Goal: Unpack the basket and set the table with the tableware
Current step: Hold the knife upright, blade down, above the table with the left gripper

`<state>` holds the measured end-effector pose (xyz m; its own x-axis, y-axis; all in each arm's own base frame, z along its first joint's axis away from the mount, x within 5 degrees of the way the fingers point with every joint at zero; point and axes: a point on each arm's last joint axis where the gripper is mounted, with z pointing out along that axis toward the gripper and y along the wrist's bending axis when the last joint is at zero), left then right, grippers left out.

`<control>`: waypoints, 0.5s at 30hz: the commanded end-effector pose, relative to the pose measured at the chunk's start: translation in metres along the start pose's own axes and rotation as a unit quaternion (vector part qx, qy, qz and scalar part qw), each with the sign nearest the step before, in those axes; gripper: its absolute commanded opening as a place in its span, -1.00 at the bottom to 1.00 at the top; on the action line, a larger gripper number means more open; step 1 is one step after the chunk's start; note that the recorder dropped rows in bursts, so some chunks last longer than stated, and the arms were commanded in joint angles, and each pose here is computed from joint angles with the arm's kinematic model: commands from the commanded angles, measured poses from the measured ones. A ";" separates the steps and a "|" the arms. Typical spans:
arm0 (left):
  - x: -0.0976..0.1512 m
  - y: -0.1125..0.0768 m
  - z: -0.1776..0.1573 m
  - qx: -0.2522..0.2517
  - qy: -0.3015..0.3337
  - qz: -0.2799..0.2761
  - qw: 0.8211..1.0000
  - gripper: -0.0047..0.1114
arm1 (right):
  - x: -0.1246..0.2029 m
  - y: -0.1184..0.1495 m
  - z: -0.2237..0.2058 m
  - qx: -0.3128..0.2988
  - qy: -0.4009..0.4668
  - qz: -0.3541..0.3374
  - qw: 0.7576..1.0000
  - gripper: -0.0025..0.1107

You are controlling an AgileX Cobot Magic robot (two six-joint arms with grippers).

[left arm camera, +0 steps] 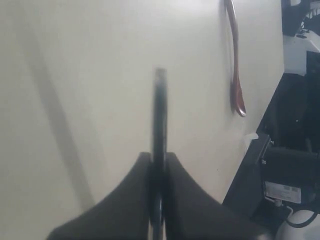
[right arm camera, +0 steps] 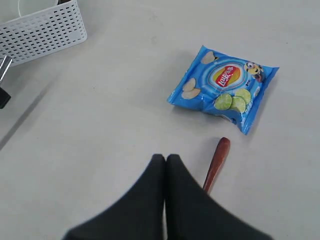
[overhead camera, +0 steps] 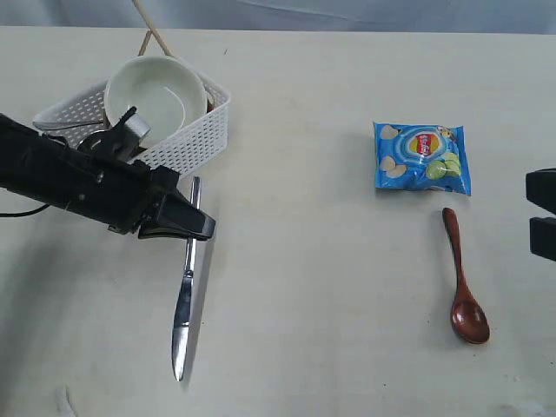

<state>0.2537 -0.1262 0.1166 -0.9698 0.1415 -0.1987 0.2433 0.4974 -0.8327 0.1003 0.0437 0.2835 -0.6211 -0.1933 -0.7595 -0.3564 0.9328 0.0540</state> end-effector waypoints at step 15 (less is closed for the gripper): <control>0.005 0.009 -0.001 -0.051 0.024 -0.038 0.998 -0.92 | -0.001 0.000 -0.001 -0.001 -0.008 -0.004 1.000 -0.96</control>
<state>0.2526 -0.1236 0.1171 -0.9733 0.1619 -0.1629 0.2256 0.5407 -0.8104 0.1003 0.0437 0.2835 -0.6211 -0.1933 -0.7595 -0.3564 0.9328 0.0540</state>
